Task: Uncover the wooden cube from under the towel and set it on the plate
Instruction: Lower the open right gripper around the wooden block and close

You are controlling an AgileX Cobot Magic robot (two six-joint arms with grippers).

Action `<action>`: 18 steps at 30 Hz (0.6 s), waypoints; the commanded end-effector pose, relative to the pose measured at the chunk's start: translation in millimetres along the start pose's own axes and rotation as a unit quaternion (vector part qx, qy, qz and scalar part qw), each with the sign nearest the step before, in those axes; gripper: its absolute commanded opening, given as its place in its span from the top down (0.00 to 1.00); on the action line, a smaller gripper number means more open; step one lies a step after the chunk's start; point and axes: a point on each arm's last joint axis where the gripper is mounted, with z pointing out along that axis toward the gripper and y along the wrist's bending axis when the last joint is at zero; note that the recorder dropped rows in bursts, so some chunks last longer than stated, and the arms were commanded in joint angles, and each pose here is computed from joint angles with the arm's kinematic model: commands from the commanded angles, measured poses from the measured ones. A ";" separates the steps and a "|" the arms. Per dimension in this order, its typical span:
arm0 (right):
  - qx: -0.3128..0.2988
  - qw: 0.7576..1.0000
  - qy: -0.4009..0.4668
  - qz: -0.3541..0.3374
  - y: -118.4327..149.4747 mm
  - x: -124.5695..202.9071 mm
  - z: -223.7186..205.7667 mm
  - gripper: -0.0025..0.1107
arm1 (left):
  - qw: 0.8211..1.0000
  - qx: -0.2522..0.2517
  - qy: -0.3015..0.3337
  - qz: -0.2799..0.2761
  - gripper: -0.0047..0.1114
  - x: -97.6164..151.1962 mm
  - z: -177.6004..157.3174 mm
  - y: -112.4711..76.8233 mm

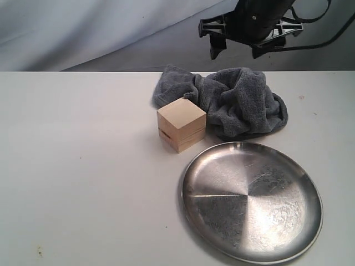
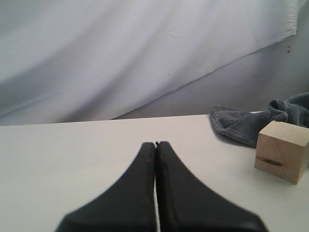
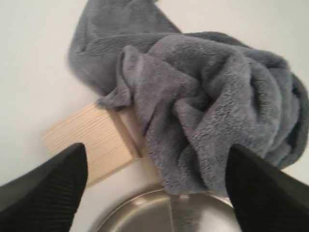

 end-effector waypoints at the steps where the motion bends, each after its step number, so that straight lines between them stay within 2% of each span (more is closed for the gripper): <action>1: -0.057 0.998 0.016 -0.020 13.6 3.9 -10.0 0.56 | 1.000 0.003 0.000 -0.002 0.96 1.2 -0.1 -0.3; 4: -0.070 0.995 0.019 -0.068 31.1 9.8 -11.3 0.76 | 1.000 0.003 0.000 -0.002 0.96 1.2 -0.1 -0.3; 8: -0.088 0.985 0.019 -0.146 59.2 20.2 -14.2 0.97 | 1.000 0.003 0.000 -0.002 0.96 1.2 -0.1 -0.3; 13: -0.101 0.978 0.027 -0.178 85.2 32.2 -13.3 0.98 | 1.000 0.003 0.000 -0.002 0.96 1.2 -0.1 -0.3; 18: -0.101 0.969 0.051 -0.220 87.7 38.2 -3.8 0.98 | 1.000 0.003 0.000 -0.002 0.96 1.2 -0.1 -0.3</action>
